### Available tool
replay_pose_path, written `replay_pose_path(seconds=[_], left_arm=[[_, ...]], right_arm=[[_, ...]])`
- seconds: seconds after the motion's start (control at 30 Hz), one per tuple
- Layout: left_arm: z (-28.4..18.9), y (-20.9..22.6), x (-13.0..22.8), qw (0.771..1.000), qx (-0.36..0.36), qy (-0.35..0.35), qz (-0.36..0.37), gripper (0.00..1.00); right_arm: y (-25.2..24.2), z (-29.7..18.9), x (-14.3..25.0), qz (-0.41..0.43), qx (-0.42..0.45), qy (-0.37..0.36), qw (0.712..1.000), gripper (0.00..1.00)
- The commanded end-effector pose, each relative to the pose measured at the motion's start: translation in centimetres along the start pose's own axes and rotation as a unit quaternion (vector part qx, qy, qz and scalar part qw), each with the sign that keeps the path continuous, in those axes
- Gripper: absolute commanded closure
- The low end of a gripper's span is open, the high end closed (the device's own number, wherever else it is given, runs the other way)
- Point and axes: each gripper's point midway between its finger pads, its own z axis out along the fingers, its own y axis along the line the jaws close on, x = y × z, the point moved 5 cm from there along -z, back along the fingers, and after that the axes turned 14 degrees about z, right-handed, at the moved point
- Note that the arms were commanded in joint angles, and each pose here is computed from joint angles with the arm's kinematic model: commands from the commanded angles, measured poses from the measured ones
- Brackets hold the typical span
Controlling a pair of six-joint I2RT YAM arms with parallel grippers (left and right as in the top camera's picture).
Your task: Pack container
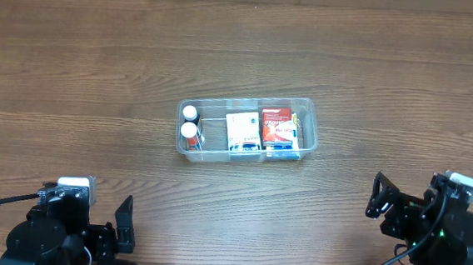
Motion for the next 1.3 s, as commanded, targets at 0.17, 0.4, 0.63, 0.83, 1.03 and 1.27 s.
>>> replay_pose_path(seconds=[0.17,0.4,0.63,0.83,1.03,1.27], left_arm=[[-0.1,-0.1,0.1,1.000,0.003,-0.005,0.011,0.00],[-0.1,-0.1,0.1,1.000,0.003,-0.005,0.011,0.00],[-0.1,-0.1,0.1,1.000,0.003,-0.005,0.011,0.00],[-0.1,-0.1,0.1,1.000,0.003,-0.005,0.011,0.00],[-0.1,-0.1,0.1,1.000,0.003,-0.005,0.011,0.00],[0.1,0.1,0.0,1.000,-0.005,-0.006,0.011,0.00]], right_arm=[[-0.3,4.9,4.5,-0.080,-0.140,-0.121,0.979,0.00],[0.8,9.0,4.2,-0.154,-0.212,-0.293,0.919,0.00],[-0.4,10.7,6.1,-0.187,-0.178,-0.237,0.936,0.00],[-0.4,10.7,6.1,-0.187,-0.178,-0.237,0.937,0.00],[-0.4,10.7,6.1,-0.187,-0.178,-0.237,0.937,0.00],[-0.4,10.7,6.1,-0.187,-0.178,-0.237,0.937,0.00]])
